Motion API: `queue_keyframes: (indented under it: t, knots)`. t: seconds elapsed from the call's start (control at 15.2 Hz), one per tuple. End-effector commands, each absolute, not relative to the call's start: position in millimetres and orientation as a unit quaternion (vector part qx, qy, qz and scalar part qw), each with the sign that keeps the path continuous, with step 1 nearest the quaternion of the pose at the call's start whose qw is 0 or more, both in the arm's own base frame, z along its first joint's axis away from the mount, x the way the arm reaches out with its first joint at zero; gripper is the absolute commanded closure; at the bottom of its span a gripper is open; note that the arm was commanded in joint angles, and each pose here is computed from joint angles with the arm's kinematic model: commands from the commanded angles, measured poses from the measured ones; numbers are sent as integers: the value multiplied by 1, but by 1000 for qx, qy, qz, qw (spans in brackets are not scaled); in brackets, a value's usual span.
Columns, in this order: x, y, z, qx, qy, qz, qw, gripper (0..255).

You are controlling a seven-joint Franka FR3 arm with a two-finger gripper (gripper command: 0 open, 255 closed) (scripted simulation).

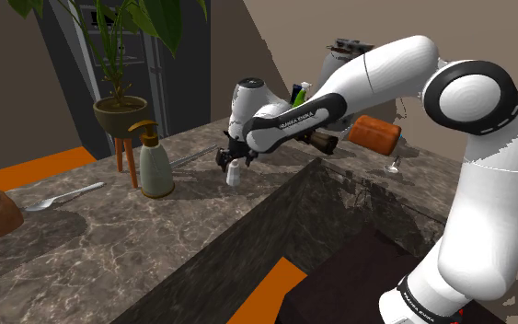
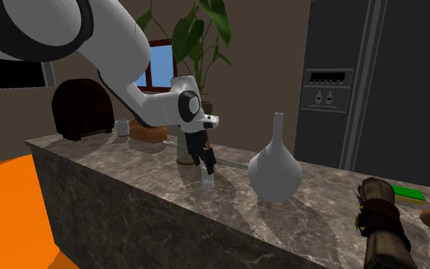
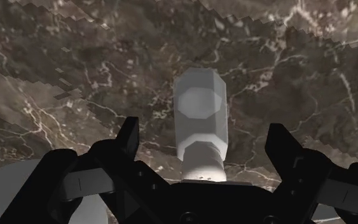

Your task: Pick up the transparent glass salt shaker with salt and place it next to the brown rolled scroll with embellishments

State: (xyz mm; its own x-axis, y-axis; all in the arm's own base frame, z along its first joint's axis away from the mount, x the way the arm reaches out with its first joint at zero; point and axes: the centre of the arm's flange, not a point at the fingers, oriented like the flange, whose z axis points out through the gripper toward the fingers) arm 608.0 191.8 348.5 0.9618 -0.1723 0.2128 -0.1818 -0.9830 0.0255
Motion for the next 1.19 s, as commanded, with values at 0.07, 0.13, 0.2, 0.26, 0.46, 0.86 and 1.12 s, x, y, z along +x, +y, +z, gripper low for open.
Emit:
queue_keyframes:
  t: [0.07,0.13,0.2,0.26,0.46,0.86,1.12]
  knots:
    - [611,192,336,990,-89,106,22,0]
    - [611,192,335,990,-89,106,22,0]
    - [611,192,336,990,-89,106,22,0]
    - [611,192,336,990,-89,106,22,0]
    - [611,192,336,990,-89,106,22,0]
    - [611,192,336,990,-89,106,22,255]
    - [611,192,336,990,-89,106,22,255]
